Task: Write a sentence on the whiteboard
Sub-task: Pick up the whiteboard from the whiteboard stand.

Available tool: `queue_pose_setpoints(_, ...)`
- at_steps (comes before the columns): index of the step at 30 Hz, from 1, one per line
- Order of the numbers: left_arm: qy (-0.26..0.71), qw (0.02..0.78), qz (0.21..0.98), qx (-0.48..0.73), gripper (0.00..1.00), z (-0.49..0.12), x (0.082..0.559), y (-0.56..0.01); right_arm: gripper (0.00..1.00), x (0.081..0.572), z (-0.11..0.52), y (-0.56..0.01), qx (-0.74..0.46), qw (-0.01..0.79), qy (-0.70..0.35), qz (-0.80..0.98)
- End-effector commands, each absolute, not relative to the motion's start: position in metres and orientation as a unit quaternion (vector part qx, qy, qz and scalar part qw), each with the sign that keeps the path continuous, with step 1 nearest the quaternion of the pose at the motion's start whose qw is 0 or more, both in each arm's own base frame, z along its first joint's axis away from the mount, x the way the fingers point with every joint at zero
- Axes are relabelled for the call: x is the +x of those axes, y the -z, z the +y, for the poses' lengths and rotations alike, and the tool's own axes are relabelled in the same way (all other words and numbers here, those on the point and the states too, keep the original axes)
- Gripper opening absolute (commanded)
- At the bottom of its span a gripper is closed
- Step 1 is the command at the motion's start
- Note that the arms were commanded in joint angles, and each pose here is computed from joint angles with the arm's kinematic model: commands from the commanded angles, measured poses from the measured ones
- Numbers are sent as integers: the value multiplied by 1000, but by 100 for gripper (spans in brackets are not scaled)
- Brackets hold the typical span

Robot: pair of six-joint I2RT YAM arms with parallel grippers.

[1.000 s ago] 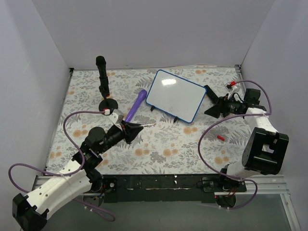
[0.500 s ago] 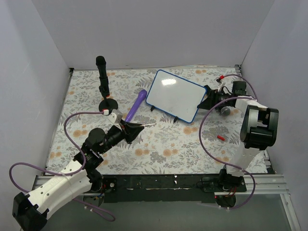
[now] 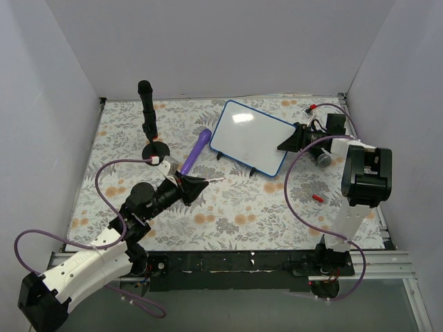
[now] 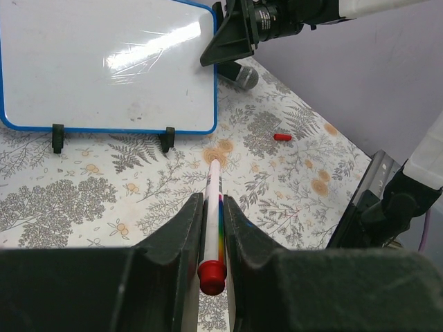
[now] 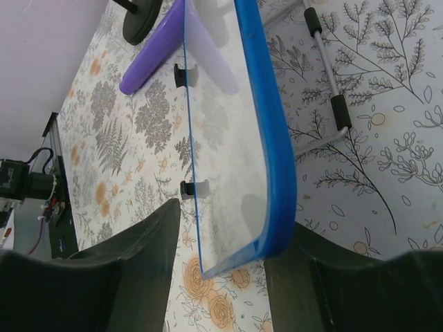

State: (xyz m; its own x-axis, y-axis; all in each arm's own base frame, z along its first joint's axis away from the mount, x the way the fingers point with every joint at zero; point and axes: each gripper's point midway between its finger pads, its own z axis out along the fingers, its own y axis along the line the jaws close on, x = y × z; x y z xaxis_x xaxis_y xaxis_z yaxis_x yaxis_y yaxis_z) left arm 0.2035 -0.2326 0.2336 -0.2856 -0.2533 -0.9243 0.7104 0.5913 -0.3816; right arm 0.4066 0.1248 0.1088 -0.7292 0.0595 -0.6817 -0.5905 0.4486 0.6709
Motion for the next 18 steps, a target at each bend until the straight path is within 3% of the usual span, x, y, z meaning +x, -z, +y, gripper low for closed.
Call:
queue_pose_setpoints(1,422,590,670,157,0,-232,209,-246,54,418,133,-129,-192,352,-522,753)
queue_pose_setpoints(8,426,590,669,149,0,-232,210,-248,43,419,143,-131,-199,356,-536,739)
queue_pose_setpoints(11,426,589,671,147,0,-232,211,-247,25,417,144,-133,-201,359,-545,730)
queue_pose_setpoints(12,425,589,672,147,0,-232,211,-246,8,417,145,-133,-198,358,-547,731)
queue_pose_setpoints(15,424,588,673,147,0,-233,212,-247,1,417,145,-138,-204,362,-550,725)
queue_pose_setpoints(18,425,591,670,145,0,-233,213,-251,1,418,146,-152,-217,369,-554,714)
